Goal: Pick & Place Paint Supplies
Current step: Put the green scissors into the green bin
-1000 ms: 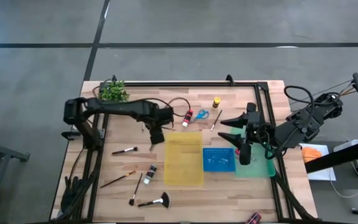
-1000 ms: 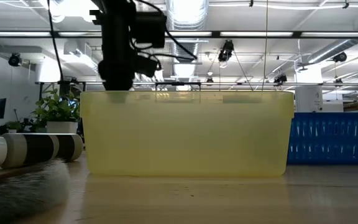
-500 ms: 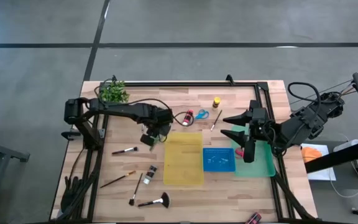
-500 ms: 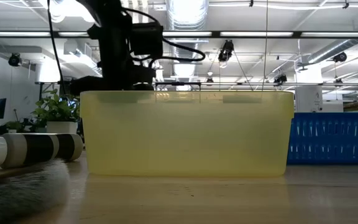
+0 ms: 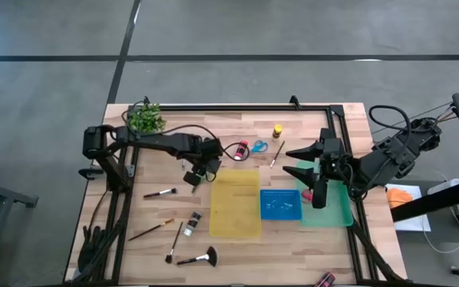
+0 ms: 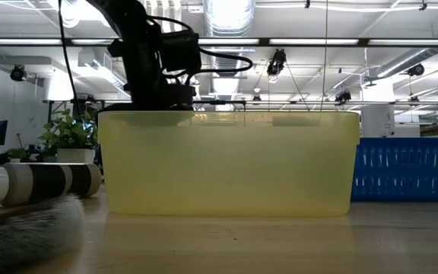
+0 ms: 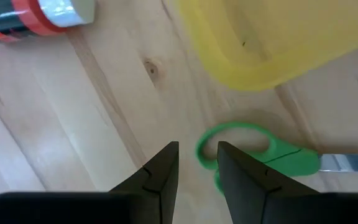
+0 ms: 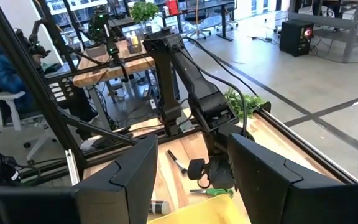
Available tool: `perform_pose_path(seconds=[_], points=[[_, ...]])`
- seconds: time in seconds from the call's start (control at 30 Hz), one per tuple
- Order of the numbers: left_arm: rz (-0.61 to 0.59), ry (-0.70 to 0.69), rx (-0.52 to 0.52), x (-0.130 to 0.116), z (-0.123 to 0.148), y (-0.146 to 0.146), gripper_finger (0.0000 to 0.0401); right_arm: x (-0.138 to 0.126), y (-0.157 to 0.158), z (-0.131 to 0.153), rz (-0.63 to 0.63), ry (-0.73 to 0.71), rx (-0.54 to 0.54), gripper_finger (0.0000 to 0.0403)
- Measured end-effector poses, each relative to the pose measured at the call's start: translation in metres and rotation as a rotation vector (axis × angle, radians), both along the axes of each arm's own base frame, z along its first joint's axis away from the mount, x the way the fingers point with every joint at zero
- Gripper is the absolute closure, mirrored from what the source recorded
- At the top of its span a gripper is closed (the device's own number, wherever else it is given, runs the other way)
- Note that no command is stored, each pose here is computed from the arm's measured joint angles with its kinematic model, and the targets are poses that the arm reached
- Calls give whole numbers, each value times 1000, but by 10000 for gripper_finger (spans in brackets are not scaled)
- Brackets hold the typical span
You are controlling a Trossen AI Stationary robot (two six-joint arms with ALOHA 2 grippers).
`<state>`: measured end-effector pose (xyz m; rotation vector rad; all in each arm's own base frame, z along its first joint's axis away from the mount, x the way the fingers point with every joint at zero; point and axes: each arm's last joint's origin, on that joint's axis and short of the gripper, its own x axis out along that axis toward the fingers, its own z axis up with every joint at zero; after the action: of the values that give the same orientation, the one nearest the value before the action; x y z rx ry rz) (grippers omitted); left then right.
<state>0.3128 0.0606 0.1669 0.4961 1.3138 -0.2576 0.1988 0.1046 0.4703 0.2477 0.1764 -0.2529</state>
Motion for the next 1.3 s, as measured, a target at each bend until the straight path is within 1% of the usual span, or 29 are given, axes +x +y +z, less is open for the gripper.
perform_pose_path(seconds=[0.1, 0.33, 0.6, 0.73, 0.93, 1.13, 1.3], points=[[3, 0, 0, -1, -2, 2, 282, 0, 0, 0, 0, 2, -2, 210], [1, 29, 1, -11, -17, 1, 282, 0, 0, 0, -1, 3, -1, 210], [-21, -15, 22, -6, -17, 2, 282, 0, 0, 0, -2, 3, 3, 210], [-57, -3, 21, -9, -20, 1, 282, 0, 0, -1, -3, 3, 6, 210], [-61, 8, 13, -14, -27, 0, 282, 0, 0, -1, -4, 3, 6, 210], [-62, -28, 19, -11, -26, 1, 282, 0, 0, -1, -4, 3, 5, 210], [-65, 5, 3, -9, -36, 1, 282, 0, 0, -1, -5, 2, 10, 210]])
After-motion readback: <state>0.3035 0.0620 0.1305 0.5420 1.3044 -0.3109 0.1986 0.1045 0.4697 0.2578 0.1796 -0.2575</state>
